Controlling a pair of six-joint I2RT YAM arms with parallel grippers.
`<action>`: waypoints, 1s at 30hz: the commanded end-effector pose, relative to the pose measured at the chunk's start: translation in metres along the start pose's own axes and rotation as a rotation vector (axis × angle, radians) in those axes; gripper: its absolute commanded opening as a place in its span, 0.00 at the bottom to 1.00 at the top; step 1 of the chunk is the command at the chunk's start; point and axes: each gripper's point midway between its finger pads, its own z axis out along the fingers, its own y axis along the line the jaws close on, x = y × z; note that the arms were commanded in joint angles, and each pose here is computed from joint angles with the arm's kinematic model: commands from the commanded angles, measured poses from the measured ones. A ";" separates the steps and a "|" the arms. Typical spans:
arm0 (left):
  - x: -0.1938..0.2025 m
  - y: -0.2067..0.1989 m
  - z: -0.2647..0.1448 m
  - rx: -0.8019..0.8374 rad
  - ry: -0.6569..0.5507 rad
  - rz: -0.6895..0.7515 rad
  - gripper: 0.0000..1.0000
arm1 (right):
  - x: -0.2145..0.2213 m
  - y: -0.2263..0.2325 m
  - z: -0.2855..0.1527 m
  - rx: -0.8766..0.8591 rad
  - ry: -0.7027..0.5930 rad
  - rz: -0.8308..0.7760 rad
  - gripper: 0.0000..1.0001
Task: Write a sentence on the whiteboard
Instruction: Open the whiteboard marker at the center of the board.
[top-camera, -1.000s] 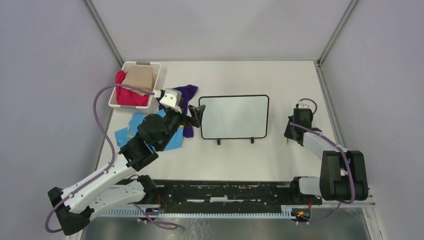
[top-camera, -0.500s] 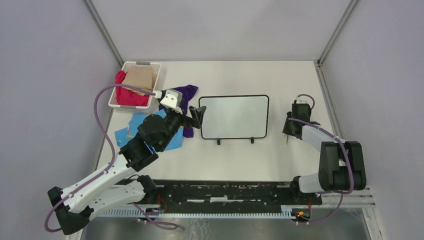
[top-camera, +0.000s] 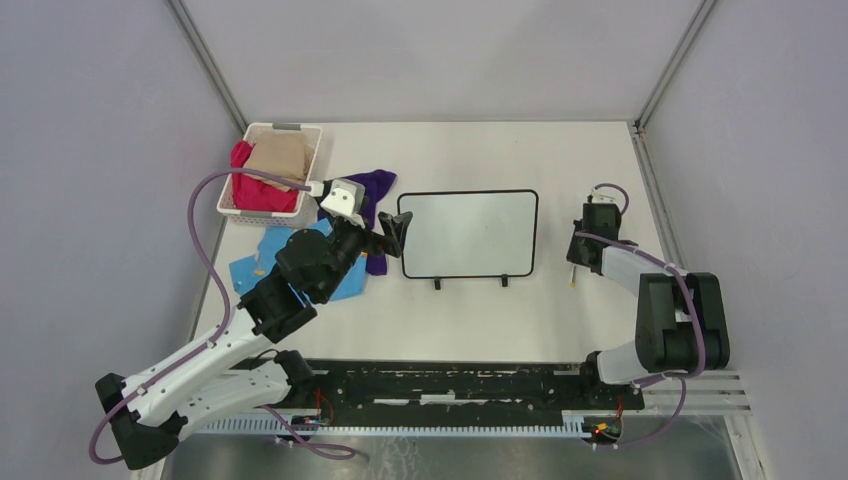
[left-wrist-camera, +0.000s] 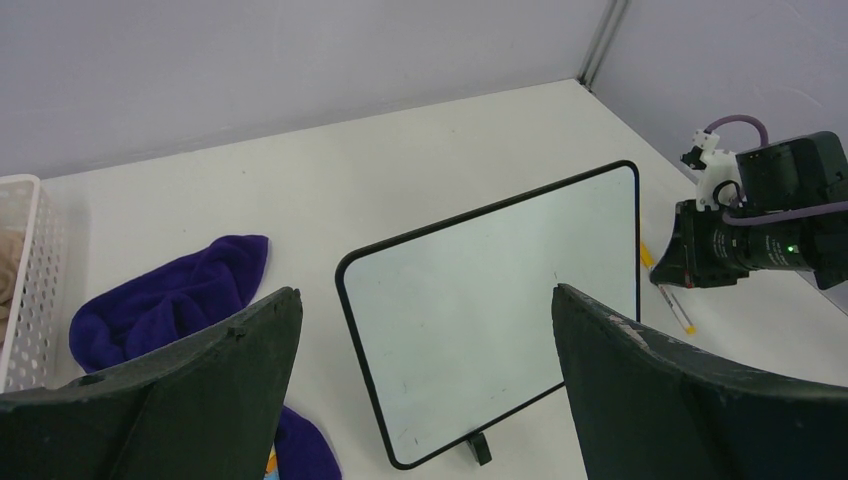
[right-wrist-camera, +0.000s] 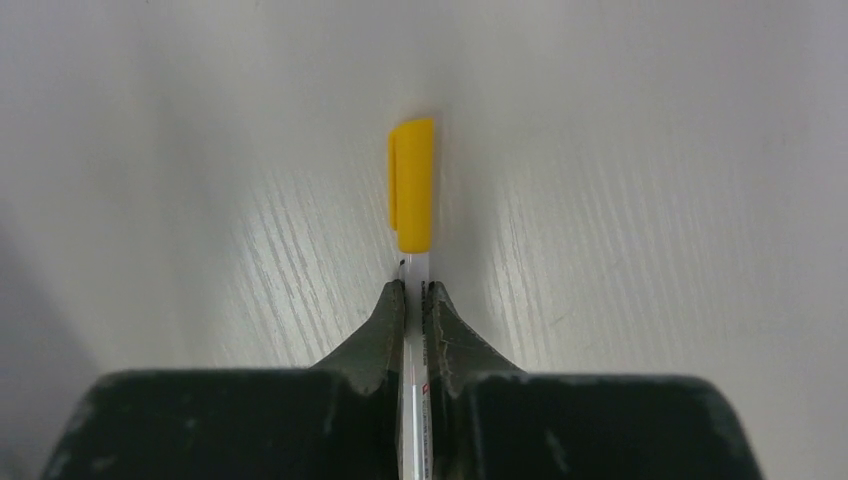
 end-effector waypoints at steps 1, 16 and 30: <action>-0.021 -0.003 -0.002 0.009 -0.056 -0.001 1.00 | 0.026 -0.010 -0.005 0.036 0.063 0.001 0.01; -0.032 0.024 -0.011 -0.150 -0.127 -0.070 1.00 | -0.113 0.021 -0.184 -0.116 -0.602 0.020 0.00; -0.048 0.000 -0.010 -0.054 -0.066 -0.157 1.00 | -0.109 0.165 -0.377 -1.151 -0.953 -0.266 0.00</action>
